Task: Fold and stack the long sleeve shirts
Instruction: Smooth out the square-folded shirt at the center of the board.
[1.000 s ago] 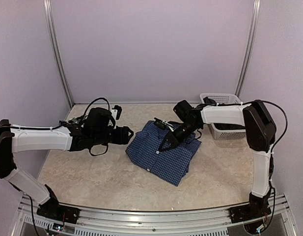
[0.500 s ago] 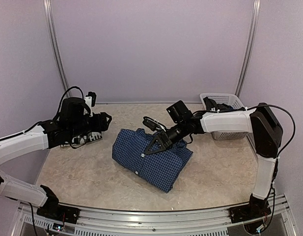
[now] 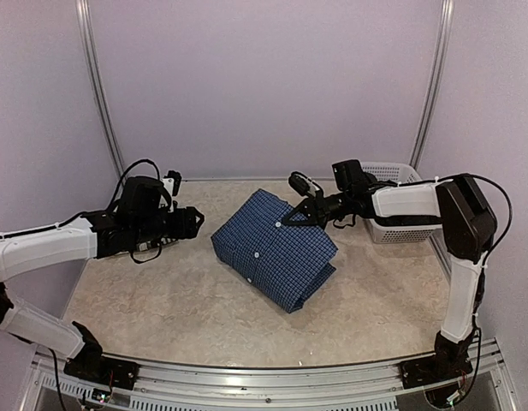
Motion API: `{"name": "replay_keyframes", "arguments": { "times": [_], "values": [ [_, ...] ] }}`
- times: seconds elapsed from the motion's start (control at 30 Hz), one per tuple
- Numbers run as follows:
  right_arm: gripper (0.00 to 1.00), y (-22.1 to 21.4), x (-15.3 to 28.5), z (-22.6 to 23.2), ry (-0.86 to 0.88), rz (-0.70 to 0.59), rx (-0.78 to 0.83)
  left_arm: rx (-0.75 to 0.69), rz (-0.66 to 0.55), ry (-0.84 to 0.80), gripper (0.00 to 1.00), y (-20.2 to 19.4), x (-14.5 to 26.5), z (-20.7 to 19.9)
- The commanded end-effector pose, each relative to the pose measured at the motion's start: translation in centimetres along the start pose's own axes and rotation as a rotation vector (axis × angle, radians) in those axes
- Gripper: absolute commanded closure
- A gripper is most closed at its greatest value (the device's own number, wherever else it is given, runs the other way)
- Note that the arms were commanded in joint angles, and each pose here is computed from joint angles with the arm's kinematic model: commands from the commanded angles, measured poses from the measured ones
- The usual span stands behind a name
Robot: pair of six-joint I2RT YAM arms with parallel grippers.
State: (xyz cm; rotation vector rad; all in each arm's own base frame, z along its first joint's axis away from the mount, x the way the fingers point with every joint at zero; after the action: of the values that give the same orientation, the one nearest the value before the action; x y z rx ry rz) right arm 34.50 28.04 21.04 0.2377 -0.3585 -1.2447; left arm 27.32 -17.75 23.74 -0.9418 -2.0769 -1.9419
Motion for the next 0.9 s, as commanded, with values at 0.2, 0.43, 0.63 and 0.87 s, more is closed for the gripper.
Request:
{"name": "replay_keyframes", "arguments": {
  "times": [0.2, 0.43, 0.63, 0.87],
  "values": [
    [1.0, -1.0, 1.7, -8.3, 0.008, -0.028, -0.145, -0.036, 0.002, -0.042, 0.26, -0.1, -0.6, -2.0],
    [1.0, -0.7, 3.6, -11.0, -0.088, -0.105, -0.184, -0.075, 0.027, -0.075, 0.26, -1.1, -1.5, -4.0],
    [0.76, -0.1, 4.6, -11.9, -0.191, -0.111, -0.178, -0.109, 0.04, -0.154, 0.26, -2.5, -3.2, -6.4],
    [0.48, 1.5, 6.0, -11.4, -0.414, -0.096, -0.112, -0.175, 0.075, -0.253, 0.26, -3.5, -6.7, -10.6]
  ]
}}
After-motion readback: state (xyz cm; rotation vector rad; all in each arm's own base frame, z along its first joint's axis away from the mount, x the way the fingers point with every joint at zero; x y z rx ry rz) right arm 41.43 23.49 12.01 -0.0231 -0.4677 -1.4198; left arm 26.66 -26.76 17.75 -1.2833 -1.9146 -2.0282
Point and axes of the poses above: each gripper's point midway between its finger pads, its own x axis back along the fingers, its own z axis along the line the jaws close on, y = z × x, the point moved 9 cm from there along x, back along the fingers, and after that the axes turned 3 degrees about -x, right-handed, at the moved point
